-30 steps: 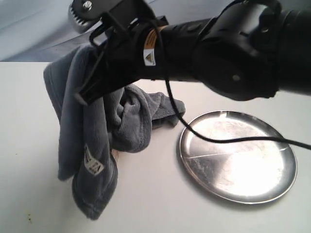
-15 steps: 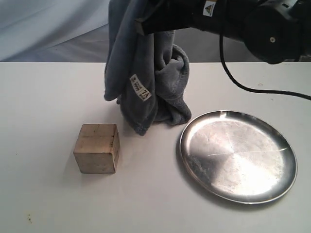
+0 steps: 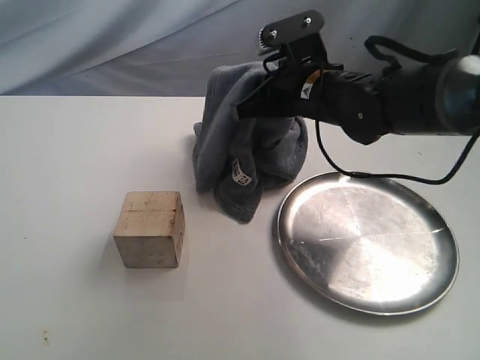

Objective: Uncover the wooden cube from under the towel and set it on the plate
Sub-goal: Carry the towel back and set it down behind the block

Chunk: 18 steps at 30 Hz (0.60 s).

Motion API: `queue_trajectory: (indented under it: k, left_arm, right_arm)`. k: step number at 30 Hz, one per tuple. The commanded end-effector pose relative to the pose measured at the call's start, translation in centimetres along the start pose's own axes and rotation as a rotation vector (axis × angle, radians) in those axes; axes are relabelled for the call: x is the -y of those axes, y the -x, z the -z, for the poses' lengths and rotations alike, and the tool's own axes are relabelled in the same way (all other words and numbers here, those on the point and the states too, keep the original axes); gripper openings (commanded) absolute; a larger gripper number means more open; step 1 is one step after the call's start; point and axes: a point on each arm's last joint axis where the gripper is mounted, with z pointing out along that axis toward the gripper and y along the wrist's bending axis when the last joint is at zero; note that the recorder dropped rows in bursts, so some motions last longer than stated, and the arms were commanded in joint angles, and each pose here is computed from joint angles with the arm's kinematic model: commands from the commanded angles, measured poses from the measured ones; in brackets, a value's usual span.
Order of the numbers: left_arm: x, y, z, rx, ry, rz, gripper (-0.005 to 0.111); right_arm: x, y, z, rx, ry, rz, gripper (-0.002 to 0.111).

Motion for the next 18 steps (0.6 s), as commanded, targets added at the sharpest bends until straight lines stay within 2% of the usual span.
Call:
queue_trajectory:
  k: [1, 5, 6, 8, 11, 13, 16, 18]
  left_arm:
    - [0.0, -0.1, 0.0, 0.001, -0.001, 0.0, 0.001]
    - [0.0, -0.1, 0.0, 0.001, -0.001, 0.0, 0.001]
    - [0.0, -0.1, 0.0, 0.001, -0.001, 0.0, 0.001]
    - [0.0, -0.1, 0.0, 0.001, -0.001, 0.0, 0.001]
    - [0.0, -0.1, 0.0, 0.001, -0.001, 0.002, 0.001]
    - [0.0, -0.1, 0.0, 0.001, -0.001, 0.002, 0.001]
    - [0.0, -0.1, 0.0, 0.001, -0.001, 0.002, 0.001]
    - [0.0, -0.1, 0.0, 0.001, -0.001, 0.0, 0.001]
  right_arm:
    - [-1.2, -1.5, -0.9, -0.046, 0.022, 0.005, 0.01]
    - [-2.2, -2.1, -1.1, -0.09, 0.045, 0.017, 0.037]
    - [-2.7, -1.7, -0.8, -0.086, 0.054, 0.021, 0.055]
    - [-3.5, -0.7, 0.1, -0.081, 0.072, 0.031, 0.072]
    - [-4.5, 1.3, 2.2, -0.081, 0.095, 0.045, 0.076]
    - [-6.1, 3.0, 4.8, -0.115, 0.131, -0.015, 0.076]
    - [-9.8, 3.9, 7.3, -0.158, 0.221, -0.048, 0.076]
    - [-12.1, 3.5, 8.0, -0.214, 0.257, -0.169, 0.076]
